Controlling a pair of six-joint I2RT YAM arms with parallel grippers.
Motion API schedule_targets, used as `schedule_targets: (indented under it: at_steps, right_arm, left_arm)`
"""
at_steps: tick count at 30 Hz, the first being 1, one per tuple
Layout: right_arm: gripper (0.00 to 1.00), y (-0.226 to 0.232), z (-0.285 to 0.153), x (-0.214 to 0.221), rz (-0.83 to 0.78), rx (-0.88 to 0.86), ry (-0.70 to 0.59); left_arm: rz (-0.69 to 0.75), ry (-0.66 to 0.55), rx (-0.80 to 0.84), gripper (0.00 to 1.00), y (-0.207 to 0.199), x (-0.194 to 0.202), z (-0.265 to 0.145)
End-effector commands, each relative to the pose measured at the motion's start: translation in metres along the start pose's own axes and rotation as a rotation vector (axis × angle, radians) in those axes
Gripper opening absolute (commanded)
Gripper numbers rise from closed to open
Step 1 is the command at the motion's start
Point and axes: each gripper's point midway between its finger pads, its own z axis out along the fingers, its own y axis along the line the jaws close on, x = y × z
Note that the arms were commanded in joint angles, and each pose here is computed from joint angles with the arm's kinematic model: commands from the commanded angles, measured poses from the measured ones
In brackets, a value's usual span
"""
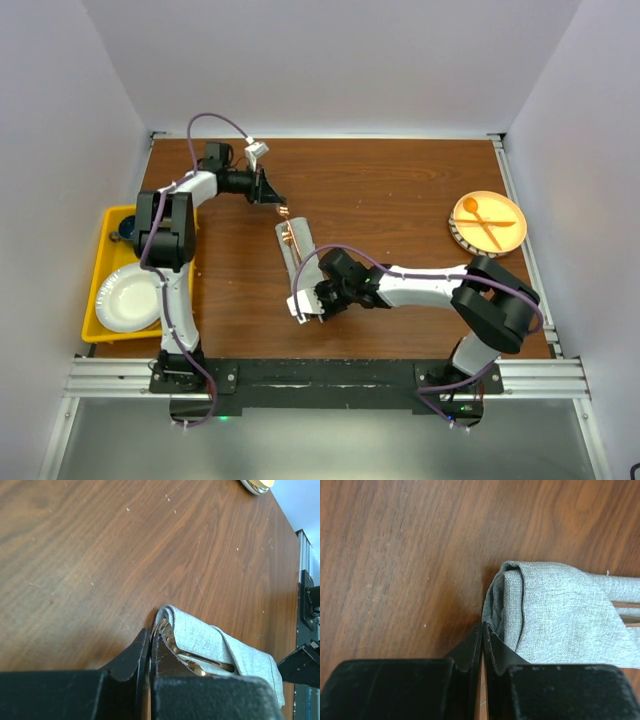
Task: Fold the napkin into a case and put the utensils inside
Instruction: Insert the spoon into the folded napkin.
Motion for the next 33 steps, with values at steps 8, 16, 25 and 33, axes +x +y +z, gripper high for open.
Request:
schedule_targets:
  at_steps: [8,16,25,33]
  right_arm:
    - [0.03,-0.023,0.014,-0.004,-0.065,0.131,0.068]
    - [0.02,-0.023,0.014,-0.002,-0.059,0.136,0.074]
    - [0.01,-0.023,0.014,-0.003,-0.057,0.136,0.073]
    - [0.01,-0.025,0.014,-0.004,-0.046,0.141,0.07]
  left_arm:
    - [0.01,-0.001,0.062,0.0,-0.029,0.008,0.01]
    - [0.04,0.011,0.082,0.0,-0.046,0.012,0.017]
    - [0.058,0.04,0.095,0.0,-0.056,0.021,0.026]
    - [0.058,0.061,0.095,0.0,-0.056,0.031,0.033]
